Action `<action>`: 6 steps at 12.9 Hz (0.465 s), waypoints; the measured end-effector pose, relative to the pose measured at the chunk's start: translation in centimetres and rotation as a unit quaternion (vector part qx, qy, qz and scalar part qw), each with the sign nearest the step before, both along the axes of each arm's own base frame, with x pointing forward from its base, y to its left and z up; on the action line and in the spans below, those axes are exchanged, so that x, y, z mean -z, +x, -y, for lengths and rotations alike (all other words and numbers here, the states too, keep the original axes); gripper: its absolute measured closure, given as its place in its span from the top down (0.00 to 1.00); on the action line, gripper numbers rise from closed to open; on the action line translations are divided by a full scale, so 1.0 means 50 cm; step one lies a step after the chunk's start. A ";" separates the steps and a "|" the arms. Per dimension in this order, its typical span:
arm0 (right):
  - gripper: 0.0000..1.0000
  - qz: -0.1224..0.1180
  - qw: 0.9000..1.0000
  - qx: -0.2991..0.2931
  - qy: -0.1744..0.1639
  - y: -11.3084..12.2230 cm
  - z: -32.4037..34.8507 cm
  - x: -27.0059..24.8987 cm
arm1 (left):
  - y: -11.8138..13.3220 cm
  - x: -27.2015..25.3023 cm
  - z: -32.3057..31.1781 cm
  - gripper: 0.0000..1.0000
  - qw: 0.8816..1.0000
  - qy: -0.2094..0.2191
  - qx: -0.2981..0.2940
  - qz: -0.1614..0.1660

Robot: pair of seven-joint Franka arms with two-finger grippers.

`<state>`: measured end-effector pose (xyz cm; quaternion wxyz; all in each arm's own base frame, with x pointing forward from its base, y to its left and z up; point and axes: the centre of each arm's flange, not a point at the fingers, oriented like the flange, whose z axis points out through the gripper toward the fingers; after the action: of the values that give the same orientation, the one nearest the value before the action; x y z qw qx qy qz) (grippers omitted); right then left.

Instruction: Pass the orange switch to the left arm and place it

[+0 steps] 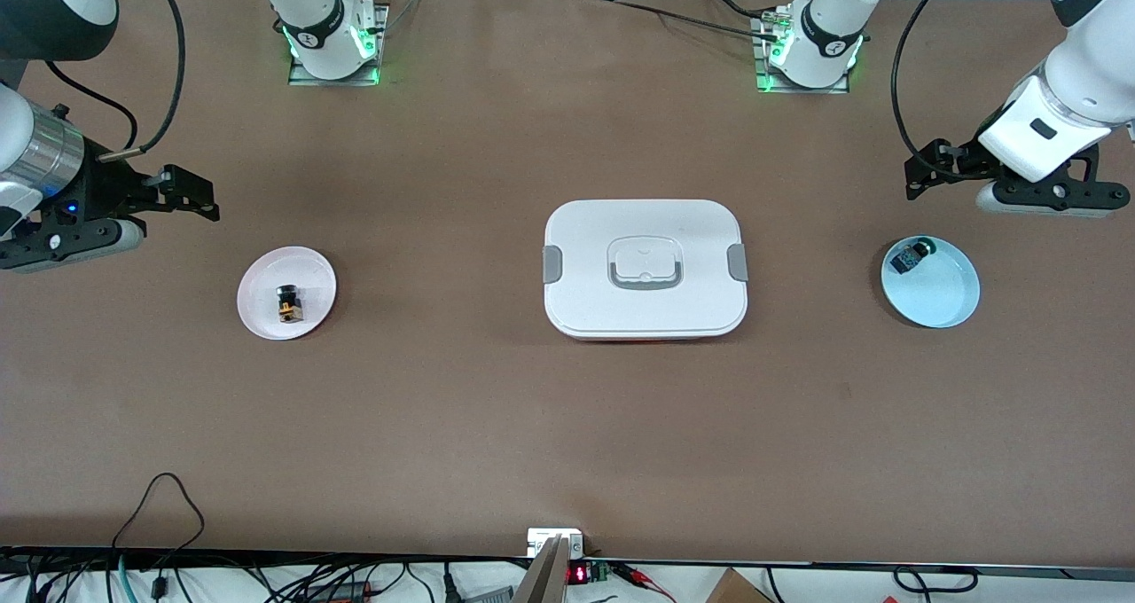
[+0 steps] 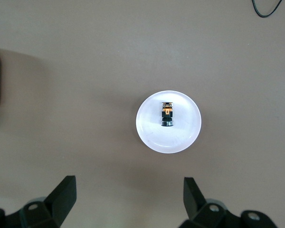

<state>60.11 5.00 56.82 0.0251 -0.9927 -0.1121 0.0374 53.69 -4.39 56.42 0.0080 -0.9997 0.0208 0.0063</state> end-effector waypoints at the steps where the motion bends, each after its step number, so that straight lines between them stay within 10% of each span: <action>1: 1.00 0.001 1.000 0.000 0.000 0.000 0.000 0.000 | 0.000 0.000 0.000 1.00 1.000 0.000 0.000 0.000; 6: 1.00 0.003 1.000 0.000 0.000 0.001 0.000 -0.001 | 0.000 -0.002 0.002 1.00 1.000 0.000 -0.001 0.001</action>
<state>60.18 5.00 56.86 0.0250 -0.9928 -0.1122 0.0347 53.67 -4.47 56.50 0.0080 -0.9998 0.0193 0.0055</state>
